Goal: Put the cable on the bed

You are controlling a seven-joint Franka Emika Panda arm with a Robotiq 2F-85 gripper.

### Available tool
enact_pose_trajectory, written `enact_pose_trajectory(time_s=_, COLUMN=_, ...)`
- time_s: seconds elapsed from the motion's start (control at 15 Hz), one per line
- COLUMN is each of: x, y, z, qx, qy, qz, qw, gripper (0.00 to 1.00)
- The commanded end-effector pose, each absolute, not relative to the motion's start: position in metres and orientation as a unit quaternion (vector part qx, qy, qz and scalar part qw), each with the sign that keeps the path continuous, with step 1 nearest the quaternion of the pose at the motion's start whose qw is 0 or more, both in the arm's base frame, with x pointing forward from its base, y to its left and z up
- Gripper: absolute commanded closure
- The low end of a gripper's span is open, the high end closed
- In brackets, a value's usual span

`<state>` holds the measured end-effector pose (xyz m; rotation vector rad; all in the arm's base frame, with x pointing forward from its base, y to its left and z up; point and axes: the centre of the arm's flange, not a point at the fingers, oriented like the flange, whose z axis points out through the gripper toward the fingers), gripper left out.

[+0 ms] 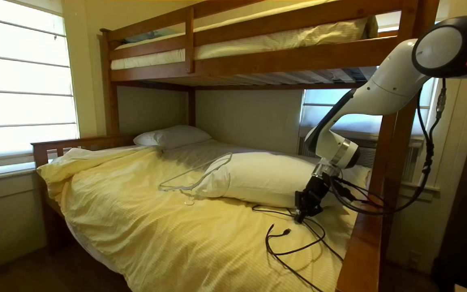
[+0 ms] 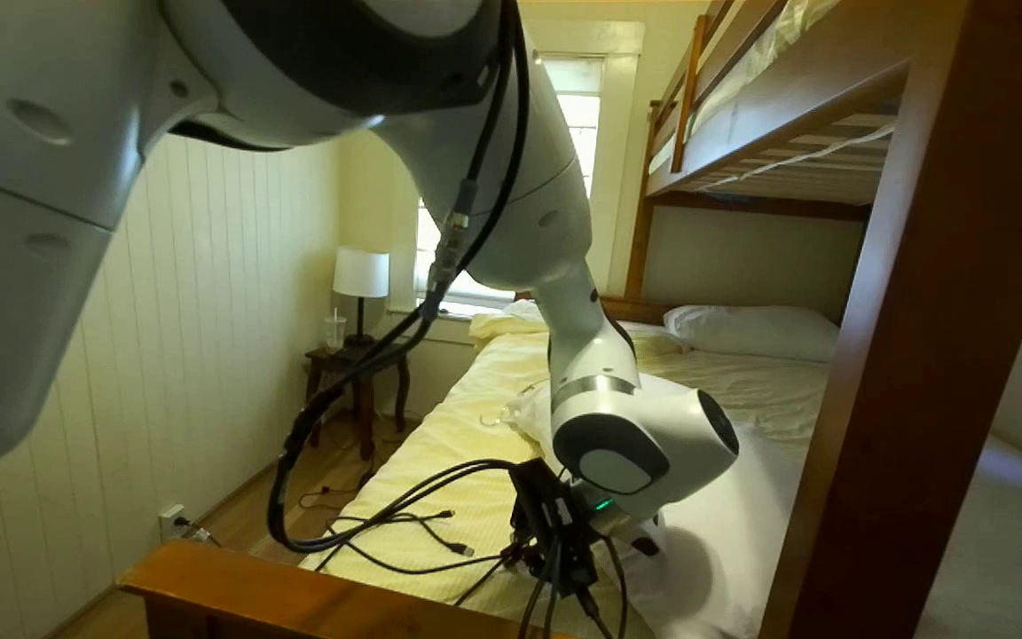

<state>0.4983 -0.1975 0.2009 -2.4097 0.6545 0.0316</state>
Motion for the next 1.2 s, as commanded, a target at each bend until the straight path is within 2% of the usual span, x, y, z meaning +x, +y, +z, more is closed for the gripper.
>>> enact_pose_trajectory(time_s=0.0, x=0.521, y=-0.210, z=0.190, qx=-0.935, qy=0.242, qz=0.010, qw=0.259, gripper=0.98)
enact_pose_trajectory(time_s=0.07, x=0.521, y=-0.206, z=0.195, qx=-0.938, qy=0.239, qz=0.006, qw=0.250, gripper=0.65)
enact_pose_trajectory(time_s=0.2, x=0.517, y=-0.188, z=0.219, qx=-0.948, qy=0.213, qz=0.002, qw=0.236, gripper=0.59)
enact_pose_trajectory(time_s=0.73, x=0.498, y=-0.133, z=0.350, qx=-0.974, qy=0.110, qz=-0.101, qw=0.172, gripper=0.05)
enact_pose_trajectory(time_s=0.8, x=0.499, y=-0.129, z=0.366, qx=-0.976, qy=0.098, qz=-0.114, qw=0.158, gripper=0.00)
enact_pose_trajectory(time_s=1.07, x=0.516, y=-0.116, z=0.416, qx=-0.986, qy=0.001, qz=-0.141, qw=0.090, gripper=0.00)
enact_pose_trajectory(time_s=1.13, x=0.517, y=-0.110, z=0.422, qx=-0.983, qy=-0.016, qz=-0.151, qw=0.107, gripper=0.00)
